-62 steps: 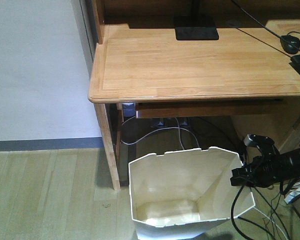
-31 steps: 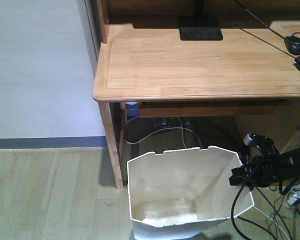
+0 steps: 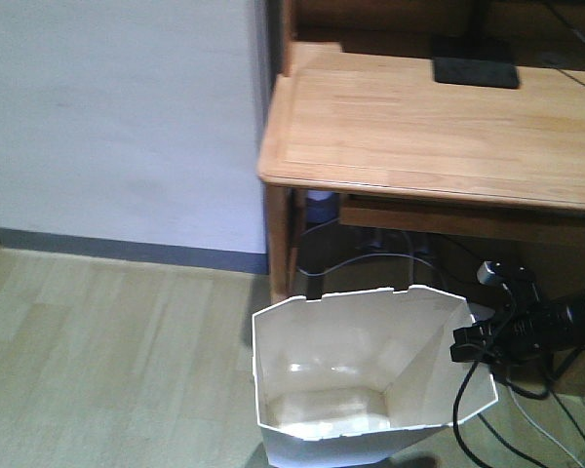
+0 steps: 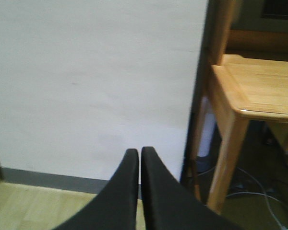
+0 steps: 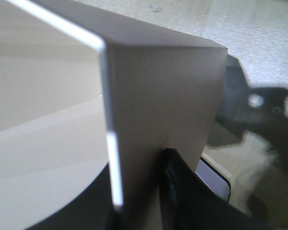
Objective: Move trash bin to bedside with robot
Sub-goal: 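Hold the bin in the right gripper while the base turns away from the desk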
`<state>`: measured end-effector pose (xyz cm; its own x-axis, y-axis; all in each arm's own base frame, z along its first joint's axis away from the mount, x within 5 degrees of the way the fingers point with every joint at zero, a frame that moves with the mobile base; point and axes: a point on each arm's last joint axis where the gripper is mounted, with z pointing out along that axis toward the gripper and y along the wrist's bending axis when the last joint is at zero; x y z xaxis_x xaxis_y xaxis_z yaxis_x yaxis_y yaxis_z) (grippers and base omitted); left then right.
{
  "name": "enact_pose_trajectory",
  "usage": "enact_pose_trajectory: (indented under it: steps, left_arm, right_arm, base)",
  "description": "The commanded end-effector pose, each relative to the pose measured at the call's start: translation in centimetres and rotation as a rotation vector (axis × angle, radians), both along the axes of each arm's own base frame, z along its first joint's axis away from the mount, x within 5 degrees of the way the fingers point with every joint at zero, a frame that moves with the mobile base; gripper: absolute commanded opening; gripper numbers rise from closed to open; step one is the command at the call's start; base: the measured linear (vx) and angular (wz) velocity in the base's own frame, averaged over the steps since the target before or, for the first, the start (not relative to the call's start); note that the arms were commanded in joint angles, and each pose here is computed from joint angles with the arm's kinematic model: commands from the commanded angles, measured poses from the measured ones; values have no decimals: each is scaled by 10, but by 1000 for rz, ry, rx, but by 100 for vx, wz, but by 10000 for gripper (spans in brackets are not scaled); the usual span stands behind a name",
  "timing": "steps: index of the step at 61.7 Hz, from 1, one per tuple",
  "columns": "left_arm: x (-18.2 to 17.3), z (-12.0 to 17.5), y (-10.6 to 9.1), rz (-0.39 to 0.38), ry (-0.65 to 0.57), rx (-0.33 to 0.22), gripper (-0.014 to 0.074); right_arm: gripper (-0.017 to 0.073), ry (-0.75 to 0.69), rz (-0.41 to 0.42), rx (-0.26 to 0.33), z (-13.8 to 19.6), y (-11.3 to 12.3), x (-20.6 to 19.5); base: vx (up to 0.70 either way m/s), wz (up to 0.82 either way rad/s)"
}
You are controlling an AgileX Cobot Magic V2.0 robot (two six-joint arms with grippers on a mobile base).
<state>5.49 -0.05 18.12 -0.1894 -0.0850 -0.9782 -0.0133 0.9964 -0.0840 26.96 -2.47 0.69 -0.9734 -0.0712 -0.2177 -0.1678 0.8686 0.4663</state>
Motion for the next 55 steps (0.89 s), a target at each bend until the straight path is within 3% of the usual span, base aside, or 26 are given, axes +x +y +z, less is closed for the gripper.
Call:
enact_pose_trajectory:
  steps: [1,55]
  left_arm:
    - [0,3,0,4,-72,-10,-6]
    - [0,3,0,4,-72,-10,-6]
  right_arm:
    - [-3,-75,9,226,31,15,8]
    - [-3,-75,9,225,31,15,8]
  base:
    - [-4,51]
    - [0,46]
